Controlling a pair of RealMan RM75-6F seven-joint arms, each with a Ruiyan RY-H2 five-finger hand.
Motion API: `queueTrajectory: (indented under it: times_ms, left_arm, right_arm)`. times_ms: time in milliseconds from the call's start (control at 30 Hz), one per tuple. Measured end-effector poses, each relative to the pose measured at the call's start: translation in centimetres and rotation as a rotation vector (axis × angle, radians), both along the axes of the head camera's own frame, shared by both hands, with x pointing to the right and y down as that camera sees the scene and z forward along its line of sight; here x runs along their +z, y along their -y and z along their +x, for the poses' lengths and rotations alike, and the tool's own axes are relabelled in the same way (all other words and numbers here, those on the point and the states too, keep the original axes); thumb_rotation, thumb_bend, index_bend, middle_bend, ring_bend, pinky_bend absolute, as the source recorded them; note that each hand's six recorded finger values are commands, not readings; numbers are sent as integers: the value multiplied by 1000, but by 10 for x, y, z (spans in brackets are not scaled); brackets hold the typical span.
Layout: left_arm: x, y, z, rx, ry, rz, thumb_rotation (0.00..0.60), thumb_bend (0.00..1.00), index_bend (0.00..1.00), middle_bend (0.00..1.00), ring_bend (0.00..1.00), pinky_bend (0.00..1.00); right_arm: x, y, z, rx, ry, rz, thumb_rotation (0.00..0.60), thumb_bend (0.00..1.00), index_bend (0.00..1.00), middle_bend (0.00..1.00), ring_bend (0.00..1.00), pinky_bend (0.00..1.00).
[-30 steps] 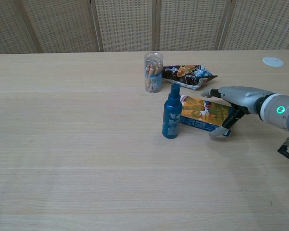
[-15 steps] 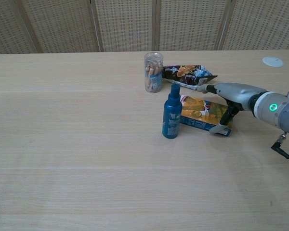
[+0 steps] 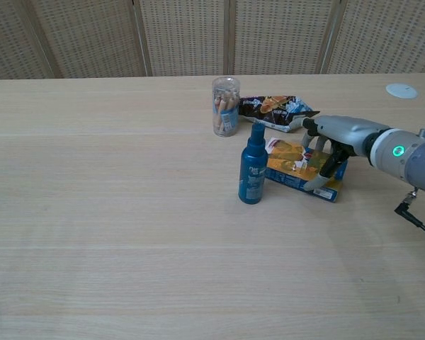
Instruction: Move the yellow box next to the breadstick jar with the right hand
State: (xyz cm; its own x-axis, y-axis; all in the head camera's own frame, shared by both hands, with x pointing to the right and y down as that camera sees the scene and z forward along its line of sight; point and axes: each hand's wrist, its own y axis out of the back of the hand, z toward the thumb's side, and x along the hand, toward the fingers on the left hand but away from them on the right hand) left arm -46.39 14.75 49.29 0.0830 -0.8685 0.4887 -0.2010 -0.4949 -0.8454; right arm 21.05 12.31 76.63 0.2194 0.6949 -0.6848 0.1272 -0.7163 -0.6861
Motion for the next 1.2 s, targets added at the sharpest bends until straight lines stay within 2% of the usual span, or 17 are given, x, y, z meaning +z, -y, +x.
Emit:
queueTrajectory:
  times_ms: [300, 533, 733, 1067, 1200]
  left_arm:
    - [0, -1, -2, -4, 4, -2, 600, 323, 36, 28, 0, 0]
    - [1, -3, -2, -6, 6, -8, 600, 323, 36, 27, 0, 0]
    - [1, -4, 1, -5, 4, -9, 600, 321, 37, 28, 0, 0]
    - [0, -10, -2, -16, 5, -12, 600, 323, 39, 27, 0, 0]
    - [-2, -12, -4, -23, 7, -7, 600, 322, 40, 28, 0, 0]
  right_arm:
    - [-9, 11, 5, 18, 12, 21, 600, 30, 129, 458, 411, 573]
    - [-30, 29, 10, 44, 49, 55, 600, 30, 129, 457, 411, 573]
    - [-65, 54, 8, 72, 113, 106, 600, 25, 130, 458, 411, 573]
    - [-140, 106, -7, 103, 237, 243, 600, 19, 135, 458, 412, 573]
    - [-163, 123, -8, 129, 276, 301, 600, 17, 136, 458, 413, 574]
